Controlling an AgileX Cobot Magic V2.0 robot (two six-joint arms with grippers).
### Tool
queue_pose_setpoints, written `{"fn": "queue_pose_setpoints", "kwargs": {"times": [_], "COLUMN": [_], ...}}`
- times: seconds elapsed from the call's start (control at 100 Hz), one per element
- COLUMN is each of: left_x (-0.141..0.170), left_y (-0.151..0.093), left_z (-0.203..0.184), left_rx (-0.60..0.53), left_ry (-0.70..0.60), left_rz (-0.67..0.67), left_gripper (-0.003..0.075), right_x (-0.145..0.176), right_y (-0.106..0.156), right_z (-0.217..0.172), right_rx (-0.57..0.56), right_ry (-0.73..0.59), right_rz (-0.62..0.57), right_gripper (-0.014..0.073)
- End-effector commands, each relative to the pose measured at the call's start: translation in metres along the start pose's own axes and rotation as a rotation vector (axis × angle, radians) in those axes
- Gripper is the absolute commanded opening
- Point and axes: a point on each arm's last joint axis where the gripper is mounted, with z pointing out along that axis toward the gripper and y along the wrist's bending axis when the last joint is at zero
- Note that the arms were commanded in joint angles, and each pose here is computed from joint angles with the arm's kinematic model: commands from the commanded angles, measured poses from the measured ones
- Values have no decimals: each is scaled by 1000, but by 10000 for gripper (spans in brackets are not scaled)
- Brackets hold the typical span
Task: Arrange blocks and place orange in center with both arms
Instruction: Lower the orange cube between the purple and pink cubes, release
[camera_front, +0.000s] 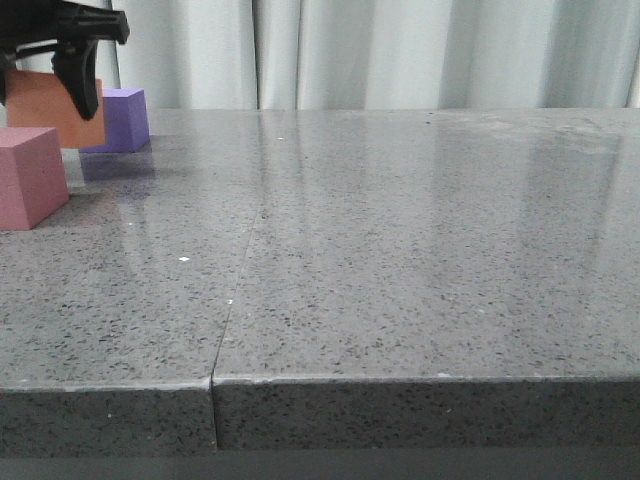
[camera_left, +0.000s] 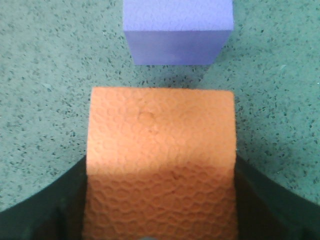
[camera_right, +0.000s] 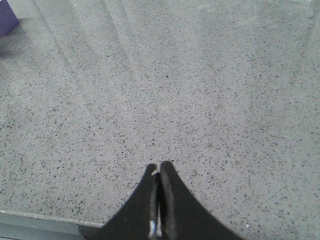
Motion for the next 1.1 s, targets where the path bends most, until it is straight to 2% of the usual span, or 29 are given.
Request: {"fn": "queue_pose_setpoints", "kwargs": {"times": [0.0,0.58,0.7,0.87,0.93,1.09], "left_x": [-11,-7,-7,-8,-8,-8], "left_y": [1,0,0,-1,-1,0], "left_z": [-25,-14,-14,-14,-14,-16], "left_rx": [45,53,56,59,59,60], "left_ry": [-145,-144,-149,-156,-156,-160], "left_rz": [-41,-37,-37,-37,-37,-37], "left_gripper": [248,258,335,525,549,549], "right_x": [-14,-14,-14,-14,-14,-14], "right_y": [3,3,3,3,3,3], "right_z": [-3,-3,-3,-3,-3,-3], "right_rx": [-18,-18,-18,-18,-18,-18], "right_ry": [-93,-93,-93,-93,-93,-93], "right_rz": [-18,-18,-18,-18,-18,-18], "right_gripper": [-7,-7,-7,-7,-7,-7]}}
